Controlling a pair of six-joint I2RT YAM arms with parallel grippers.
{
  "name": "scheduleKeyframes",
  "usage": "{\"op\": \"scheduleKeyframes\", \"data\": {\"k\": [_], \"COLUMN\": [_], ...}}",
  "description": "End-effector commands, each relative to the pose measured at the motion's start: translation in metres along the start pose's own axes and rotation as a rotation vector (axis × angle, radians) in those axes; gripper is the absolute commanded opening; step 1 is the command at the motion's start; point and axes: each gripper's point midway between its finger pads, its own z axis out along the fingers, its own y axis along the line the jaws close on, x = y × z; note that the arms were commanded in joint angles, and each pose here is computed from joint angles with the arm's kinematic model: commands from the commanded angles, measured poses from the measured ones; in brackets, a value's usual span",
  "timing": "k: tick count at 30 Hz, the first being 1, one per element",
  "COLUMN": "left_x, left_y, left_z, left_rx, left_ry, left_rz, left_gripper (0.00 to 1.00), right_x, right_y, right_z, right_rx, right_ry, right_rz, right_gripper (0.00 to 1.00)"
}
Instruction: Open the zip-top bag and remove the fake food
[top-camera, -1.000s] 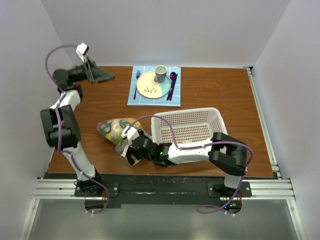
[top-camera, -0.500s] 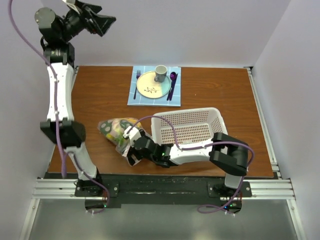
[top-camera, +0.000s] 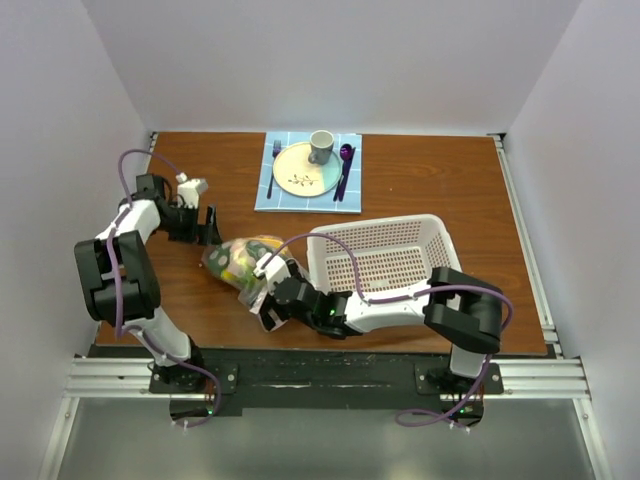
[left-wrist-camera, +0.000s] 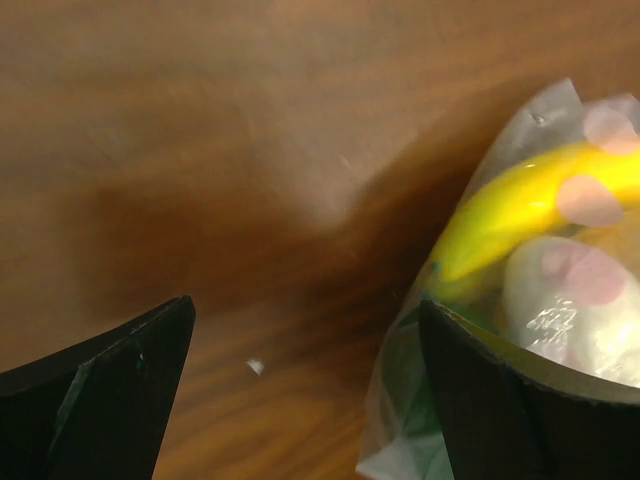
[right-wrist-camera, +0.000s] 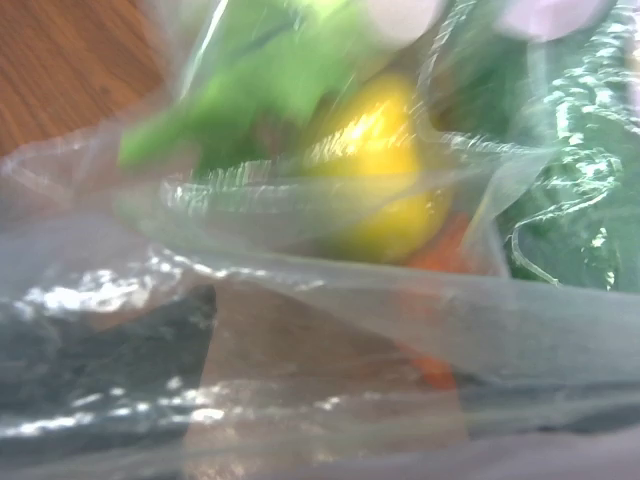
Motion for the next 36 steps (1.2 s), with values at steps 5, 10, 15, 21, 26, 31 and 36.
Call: {"op": "scheduleKeyframes", "data": {"k": [5, 10, 15, 21, 26, 31, 36], "left_x": [-0.055, -0.050, -0.040, -0.026, -0.015, -0.003, 0.011], "left_y": [-0.021, -0.039, -0.039, -0.059, -0.068, -0.068, -0.070], "left_z": [-0.025, -0.020, -0.009, 0.008, 0.013, 0.014, 0.009], "left_rx": [0.011, 0.091, 0.087, 0.120, 0.147, 0.146, 0.144], "left_ry": [-0.177, -0.180, -0.191, -0.132, -0.101, -0.075, -0.057], "left_rz": [0.187, 0.184, 0.180, 0.206, 0.249, 0.276, 0.296], "left_gripper": [1.00, 1.00, 1.00, 1.00, 1.00, 0.98, 0.74], "right_x": [0.023, 0.034, 0.044, 0.054, 0.059, 0.054, 0.039], "right_y": [-0.006, 0.004, 0.014, 0.023, 0.024, 0.019, 0.015], "right_z": [-0.003, 0.001, 0.005, 0.009, 0.012, 0.010, 0.008], "right_rx": [0.035, 0.006, -0.018, -0.040, -0.045, -0.018, 0.012], "right_ry": [0.057, 0.083, 0.095, 0.113, 0.122, 0.107, 0.077], "right_rz": [0.006, -0.027, -0.056, -0.069, -0.074, -0.079, -0.092], "right_gripper": [0.99, 0.99, 0.99, 0.99, 0.99, 0.99, 0.99]}}
